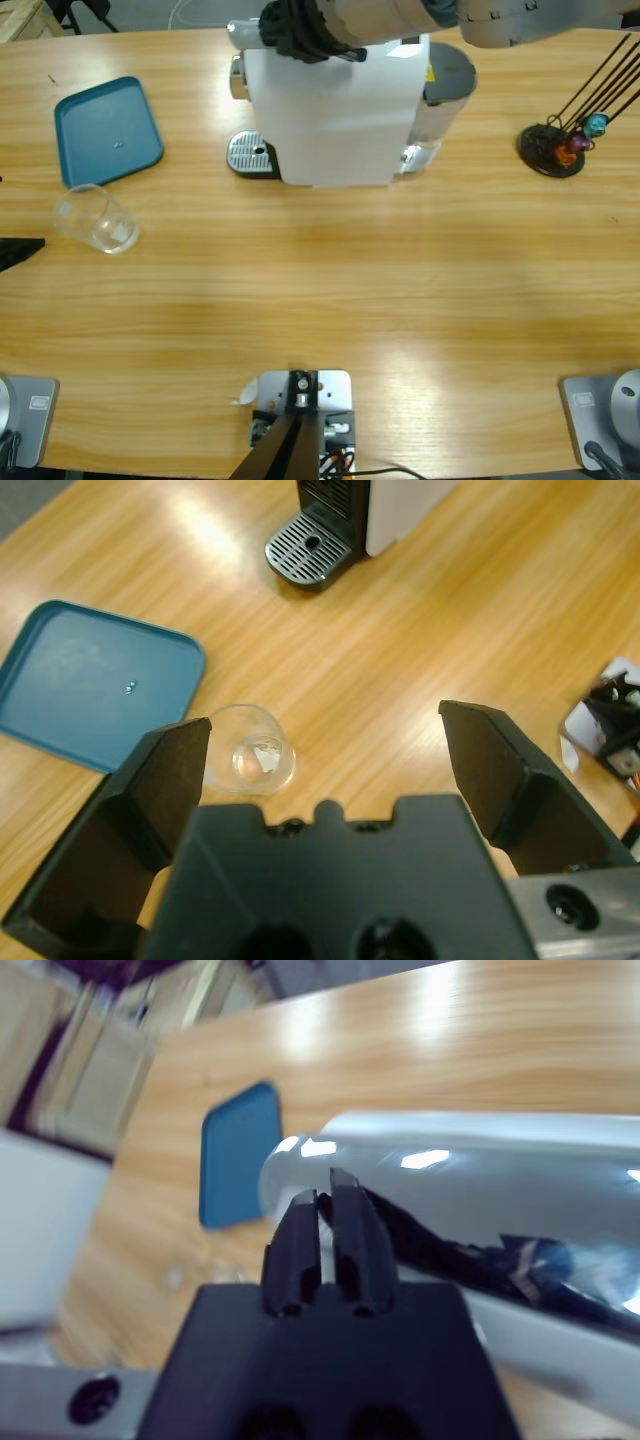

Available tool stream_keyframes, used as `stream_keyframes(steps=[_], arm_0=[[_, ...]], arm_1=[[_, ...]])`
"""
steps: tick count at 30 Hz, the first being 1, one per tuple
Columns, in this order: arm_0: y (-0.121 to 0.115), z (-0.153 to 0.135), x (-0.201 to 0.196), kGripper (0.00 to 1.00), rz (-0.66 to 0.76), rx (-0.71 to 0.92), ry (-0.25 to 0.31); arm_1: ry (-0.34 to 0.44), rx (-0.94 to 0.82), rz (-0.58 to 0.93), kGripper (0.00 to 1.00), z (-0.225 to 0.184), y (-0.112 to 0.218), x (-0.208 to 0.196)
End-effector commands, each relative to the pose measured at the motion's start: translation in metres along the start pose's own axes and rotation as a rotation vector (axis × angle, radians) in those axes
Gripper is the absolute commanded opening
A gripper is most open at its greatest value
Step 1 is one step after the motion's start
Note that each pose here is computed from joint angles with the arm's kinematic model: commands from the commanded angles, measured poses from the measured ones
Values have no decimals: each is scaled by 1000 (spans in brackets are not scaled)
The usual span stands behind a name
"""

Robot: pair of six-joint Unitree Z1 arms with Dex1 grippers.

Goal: Pour coffee

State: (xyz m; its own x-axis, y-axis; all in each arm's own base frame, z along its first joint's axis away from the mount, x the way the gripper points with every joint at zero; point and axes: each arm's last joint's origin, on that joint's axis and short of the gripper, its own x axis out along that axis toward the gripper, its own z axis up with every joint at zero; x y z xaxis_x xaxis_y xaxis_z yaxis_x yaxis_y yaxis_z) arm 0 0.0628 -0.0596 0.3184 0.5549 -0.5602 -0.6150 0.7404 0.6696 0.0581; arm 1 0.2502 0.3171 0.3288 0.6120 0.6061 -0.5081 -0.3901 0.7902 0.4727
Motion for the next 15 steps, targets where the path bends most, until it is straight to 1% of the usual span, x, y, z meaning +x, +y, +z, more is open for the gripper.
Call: stream_keyframes(steps=[1, 3, 4, 7, 9, 11, 12, 15], arm_0=[[12, -18, 9, 1000, 278, -149, -29], [13, -14, 19, 1000, 282, -186, -10], [12, -13, 24, 1000, 269, -211, -14], [10, -17, 30, 1000, 218, -239, -51], [9, -28, 35, 1000, 224, -237, -20], [11, -26, 36, 1000, 261, -251, -22], [13, -24, 38, 1000, 289, -273, -14], [13, -21, 51, 1000, 290, -345, 39]], arm_1=[[50, -403, 310, 1000, -3, 8, -91], [55, -412, 305, 1000, -1, 6, -112], [58, -429, 299, 1000, -1, 4, -122], [65, -459, 287, 1000, -9, -7, -147], [92, -471, 249, 1000, -18, -16, -154], [150, -507, 212, 1000, -31, -28, -157], [179, -525, 200, 1000, -40, -35, -158], [235, -549, 177, 1000, -65, -56, -165]])
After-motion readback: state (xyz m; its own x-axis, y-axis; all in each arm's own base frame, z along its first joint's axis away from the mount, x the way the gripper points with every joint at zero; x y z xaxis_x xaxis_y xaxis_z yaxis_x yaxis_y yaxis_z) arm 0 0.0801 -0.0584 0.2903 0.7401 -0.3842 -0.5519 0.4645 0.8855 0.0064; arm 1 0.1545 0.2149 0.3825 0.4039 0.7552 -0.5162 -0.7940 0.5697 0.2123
